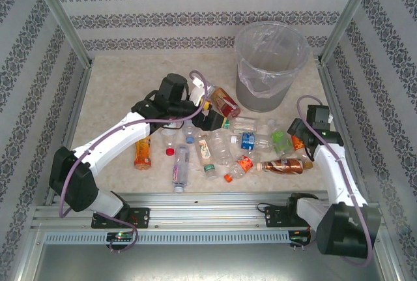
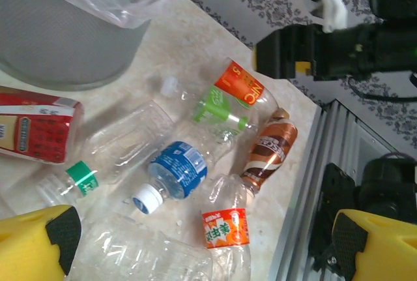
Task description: Put the plastic bottles in the bin
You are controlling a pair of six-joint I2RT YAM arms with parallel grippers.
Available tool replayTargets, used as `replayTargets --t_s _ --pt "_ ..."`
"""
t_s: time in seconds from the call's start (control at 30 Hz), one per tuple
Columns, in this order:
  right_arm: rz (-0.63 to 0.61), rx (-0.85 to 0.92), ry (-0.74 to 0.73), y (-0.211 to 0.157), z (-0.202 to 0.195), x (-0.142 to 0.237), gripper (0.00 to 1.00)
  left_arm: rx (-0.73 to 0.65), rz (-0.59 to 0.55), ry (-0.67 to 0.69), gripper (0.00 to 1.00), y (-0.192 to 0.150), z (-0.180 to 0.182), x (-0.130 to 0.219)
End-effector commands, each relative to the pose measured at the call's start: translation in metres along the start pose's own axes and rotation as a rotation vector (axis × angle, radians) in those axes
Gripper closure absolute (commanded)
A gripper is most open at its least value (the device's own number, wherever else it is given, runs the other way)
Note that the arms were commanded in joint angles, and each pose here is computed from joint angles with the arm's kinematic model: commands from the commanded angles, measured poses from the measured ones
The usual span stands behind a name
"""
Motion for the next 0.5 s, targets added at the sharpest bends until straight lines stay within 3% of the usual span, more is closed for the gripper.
replayTargets --t_s 0.0,0.23,0.47 --pt "0.08 0.023 0.054 0.001 0.006 -0.002 0.15 -0.06 0.039 -0.041 0.0 -0.009 -0.013 -0.001" --pt "0.136 0.002 0.033 0.002 0.0 -0.019 0.17 -0.097 -0.076 0.086 0.0 -0.015 -0.016 0.004" --pt "0.207 -0.003 0.017 0.0 -0.002 -0.037 0.15 -0.095 -0.065 0.116 0.0 -0.019 -0.016 -0.002"
Point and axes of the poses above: each hand's point on the last joint's axis, 136 mm out from that joint toward the fingers, its own x axis back along the fingers, its own z axis along the line the jaws close on, y = z × x, the point moved 7 cm from there along x, back along the fingers, and after that the axes turned 7 degrees about x, right-handed, at the moved point
